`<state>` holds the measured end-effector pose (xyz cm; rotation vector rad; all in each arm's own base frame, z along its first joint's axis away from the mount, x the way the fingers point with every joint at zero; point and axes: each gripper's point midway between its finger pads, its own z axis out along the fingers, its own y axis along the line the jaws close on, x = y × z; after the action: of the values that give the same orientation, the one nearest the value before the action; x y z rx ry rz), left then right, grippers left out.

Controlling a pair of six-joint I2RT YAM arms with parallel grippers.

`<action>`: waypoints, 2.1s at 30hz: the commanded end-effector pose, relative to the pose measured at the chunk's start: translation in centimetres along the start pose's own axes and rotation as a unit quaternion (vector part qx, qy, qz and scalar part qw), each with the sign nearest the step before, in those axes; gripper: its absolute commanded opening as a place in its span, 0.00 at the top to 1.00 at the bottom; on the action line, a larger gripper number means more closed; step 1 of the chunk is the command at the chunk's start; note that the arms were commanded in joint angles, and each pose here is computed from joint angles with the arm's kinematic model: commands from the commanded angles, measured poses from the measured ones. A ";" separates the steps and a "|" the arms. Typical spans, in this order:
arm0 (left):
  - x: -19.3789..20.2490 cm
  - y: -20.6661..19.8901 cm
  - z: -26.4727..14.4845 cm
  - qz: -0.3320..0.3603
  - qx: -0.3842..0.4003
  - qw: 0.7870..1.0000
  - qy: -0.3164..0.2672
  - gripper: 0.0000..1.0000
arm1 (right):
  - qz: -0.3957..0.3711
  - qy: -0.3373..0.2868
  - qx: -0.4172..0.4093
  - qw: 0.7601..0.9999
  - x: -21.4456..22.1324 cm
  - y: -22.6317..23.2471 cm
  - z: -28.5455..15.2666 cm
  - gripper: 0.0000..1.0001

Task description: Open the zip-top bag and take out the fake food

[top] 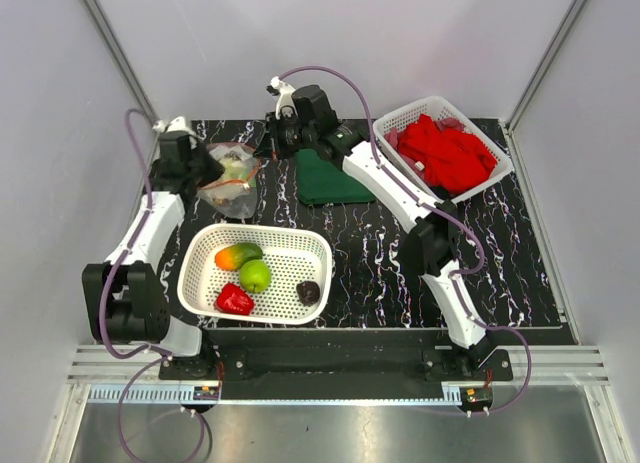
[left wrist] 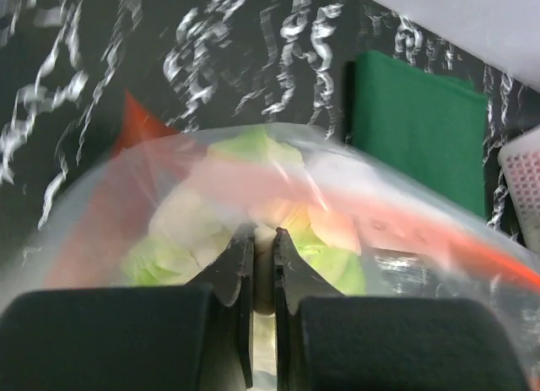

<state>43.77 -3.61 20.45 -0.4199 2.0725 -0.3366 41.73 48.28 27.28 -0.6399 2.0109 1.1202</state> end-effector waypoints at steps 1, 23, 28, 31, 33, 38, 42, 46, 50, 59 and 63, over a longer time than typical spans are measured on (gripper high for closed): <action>-1.7 -2.2 -2.4 -0.024 0.035 0.999 -0.025 1.00 | -0.025 -0.040 -0.002 0.999 -3.6 1.9 -3.2 1.00; -2.9 -2.9 -2.7 -0.005 -0.017 0.999 -0.039 1.00 | -0.021 -0.035 -0.010 0.999 -3.4 2.1 -3.2 1.00; -4.7 -2.2 -4.3 0.061 -0.060 0.993 -0.083 1.00 | -0.018 -0.032 -0.010 0.999 -3.2 2.0 -3.2 1.00; -3.9 -3.0 -4.0 0.069 -0.050 0.994 -0.070 1.00 | -0.021 -0.030 -0.006 0.999 -3.0 1.8 -3.2 1.00; -4.2 -1.6 -3.5 0.068 -0.077 0.993 -0.062 1.00 | -0.020 -0.030 -0.009 0.999 -3.1 2.0 -3.2 1.00; -1.9 -1.8 -1.6 0.014 -0.027 1.000 -0.002 1.00 | -0.019 -0.027 -0.016 0.999 -3.0 2.2 -3.2 1.00; -2.3 -1.7 -1.7 -0.005 -0.030 0.999 -0.026 1.00 | -0.007 -0.011 -0.031 0.999 -2.0 2.5 -2.9 1.00; -3.4 -1.6 -2.0 -0.028 -0.035 0.997 -0.059 1.00 | 0.002 0.002 -0.025 1.000 -0.9 3.1 -2.7 1.00; -3.9 -2.6 -1.4 -0.044 -0.021 0.998 -0.050 1.00 | -0.015 0.022 -0.011 1.000 0.8 4.2 -2.4 1.00; -2.9 3.4 -0.9 -0.001 -0.063 0.998 -0.016 1.00 | -0.054 0.016 0.146 0.988 1.1 -1.3 -7.0 1.00; -2.4 3.0 -1.5 0.014 -0.036 0.999 -0.011 1.00 | -0.062 0.022 0.149 0.987 1.1 -2.5 -7.8 1.00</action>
<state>42.98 -1.16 19.23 -0.5153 2.1681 -0.2576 38.33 44.38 24.20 -0.6624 2.1600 0.8414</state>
